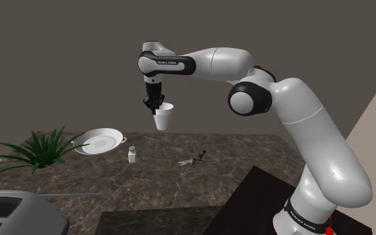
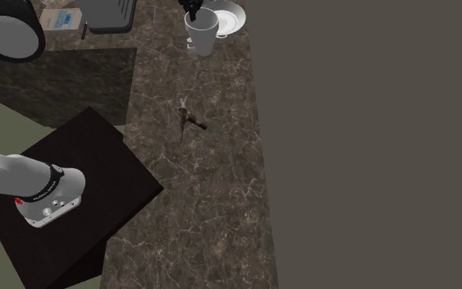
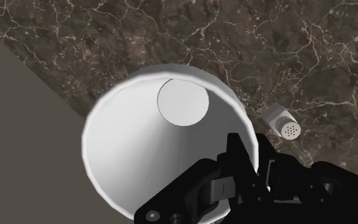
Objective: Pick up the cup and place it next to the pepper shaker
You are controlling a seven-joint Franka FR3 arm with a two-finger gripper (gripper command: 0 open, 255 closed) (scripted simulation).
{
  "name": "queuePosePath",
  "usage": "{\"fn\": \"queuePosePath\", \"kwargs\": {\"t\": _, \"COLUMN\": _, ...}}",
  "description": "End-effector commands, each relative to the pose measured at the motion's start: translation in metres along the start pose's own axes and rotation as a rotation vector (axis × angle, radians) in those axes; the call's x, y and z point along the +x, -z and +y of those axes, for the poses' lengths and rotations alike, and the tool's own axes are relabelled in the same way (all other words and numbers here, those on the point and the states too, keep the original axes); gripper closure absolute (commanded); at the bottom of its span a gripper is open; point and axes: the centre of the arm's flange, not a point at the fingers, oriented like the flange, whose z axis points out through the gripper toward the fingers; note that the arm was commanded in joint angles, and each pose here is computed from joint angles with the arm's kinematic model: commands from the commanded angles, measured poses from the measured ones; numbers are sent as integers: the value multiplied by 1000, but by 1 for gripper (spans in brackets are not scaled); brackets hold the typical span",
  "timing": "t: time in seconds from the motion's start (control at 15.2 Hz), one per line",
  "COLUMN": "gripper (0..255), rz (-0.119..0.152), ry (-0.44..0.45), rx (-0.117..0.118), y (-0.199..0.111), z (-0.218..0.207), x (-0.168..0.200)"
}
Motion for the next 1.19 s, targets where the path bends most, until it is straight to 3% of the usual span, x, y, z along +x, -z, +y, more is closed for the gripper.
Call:
{"fn": "queuePosePath", "kwargs": {"t": 0.0, "gripper": 255, "rz": 1, "ry": 0, "rx": 0, "y": -10, "z": -1, "x": 0}}
{"fn": "queuePosePath", "kwargs": {"t": 1.12, "gripper": 255, "rz": 1, "ry": 0, "rx": 0, "y": -99, "z": -3, "x": 4}}
